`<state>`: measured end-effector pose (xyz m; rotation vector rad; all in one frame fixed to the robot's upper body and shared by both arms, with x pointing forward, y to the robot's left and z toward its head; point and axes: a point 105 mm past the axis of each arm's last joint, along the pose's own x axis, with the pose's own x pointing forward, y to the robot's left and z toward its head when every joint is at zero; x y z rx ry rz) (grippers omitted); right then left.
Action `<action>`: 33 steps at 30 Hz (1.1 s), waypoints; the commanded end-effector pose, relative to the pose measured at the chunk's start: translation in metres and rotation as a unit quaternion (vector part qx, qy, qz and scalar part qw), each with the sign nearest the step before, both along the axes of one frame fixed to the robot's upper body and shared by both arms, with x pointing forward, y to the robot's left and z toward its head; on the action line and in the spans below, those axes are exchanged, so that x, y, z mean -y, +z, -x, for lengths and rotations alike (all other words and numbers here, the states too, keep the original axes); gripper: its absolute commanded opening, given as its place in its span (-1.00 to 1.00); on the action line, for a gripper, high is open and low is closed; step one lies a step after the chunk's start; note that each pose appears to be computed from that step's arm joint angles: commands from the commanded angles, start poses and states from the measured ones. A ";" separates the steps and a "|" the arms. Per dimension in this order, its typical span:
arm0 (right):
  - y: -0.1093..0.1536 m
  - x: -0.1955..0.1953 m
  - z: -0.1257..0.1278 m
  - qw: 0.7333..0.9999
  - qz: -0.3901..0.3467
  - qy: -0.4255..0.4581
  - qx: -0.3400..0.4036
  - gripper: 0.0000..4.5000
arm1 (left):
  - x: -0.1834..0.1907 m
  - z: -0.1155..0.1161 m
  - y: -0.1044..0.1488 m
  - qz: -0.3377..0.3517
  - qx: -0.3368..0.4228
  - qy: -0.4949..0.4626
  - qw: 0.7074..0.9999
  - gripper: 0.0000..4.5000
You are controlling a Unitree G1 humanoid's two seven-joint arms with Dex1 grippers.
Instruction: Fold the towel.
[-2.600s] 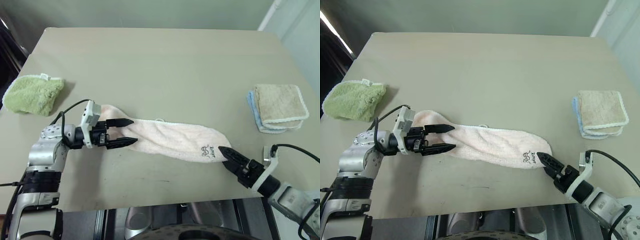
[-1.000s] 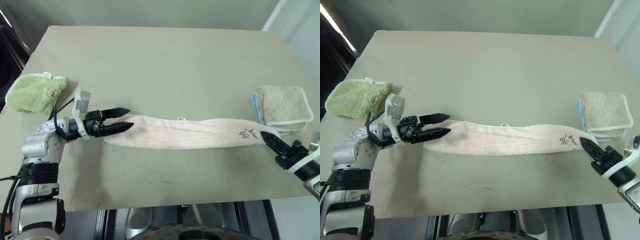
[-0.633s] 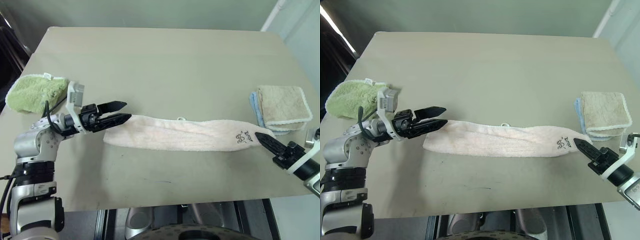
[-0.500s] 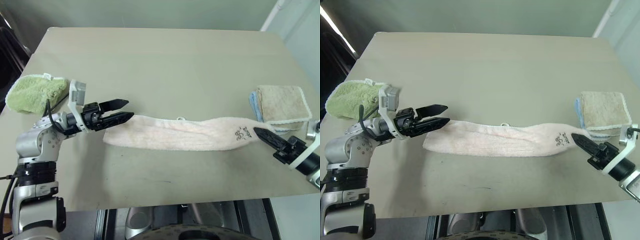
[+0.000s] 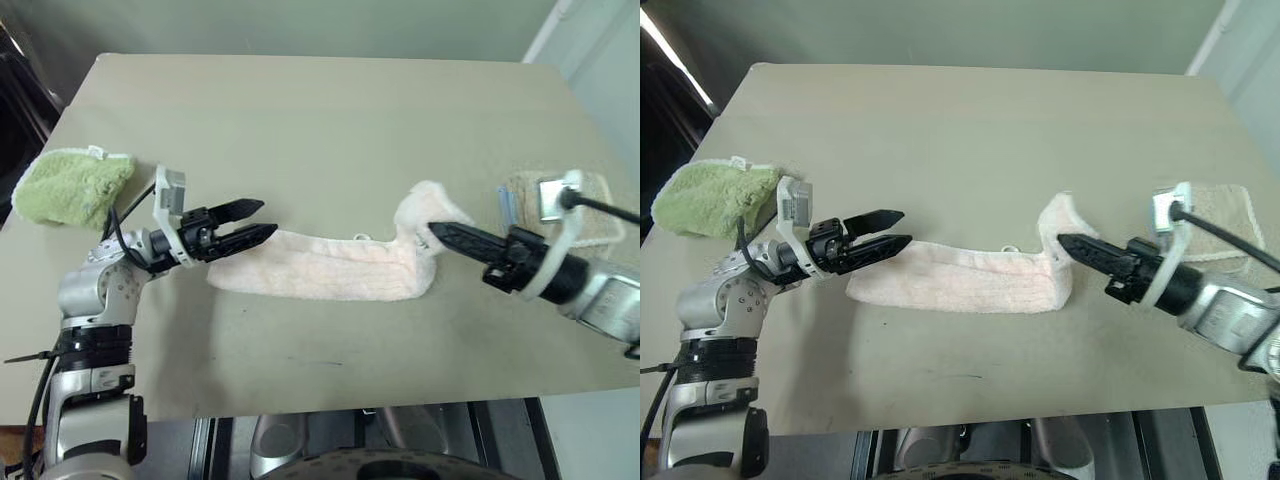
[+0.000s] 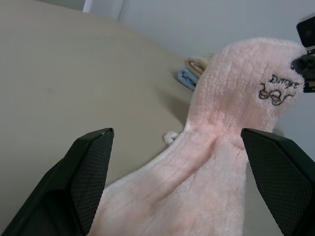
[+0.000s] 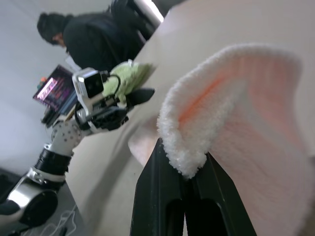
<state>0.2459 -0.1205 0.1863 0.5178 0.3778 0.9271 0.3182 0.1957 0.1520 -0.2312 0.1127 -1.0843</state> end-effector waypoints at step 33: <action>-0.055 -0.108 -0.015 0.981 0.106 0.162 0.004 -0.98 | 0.024 0.000 0.015 -0.015 0.044 -0.027 0.999 1.00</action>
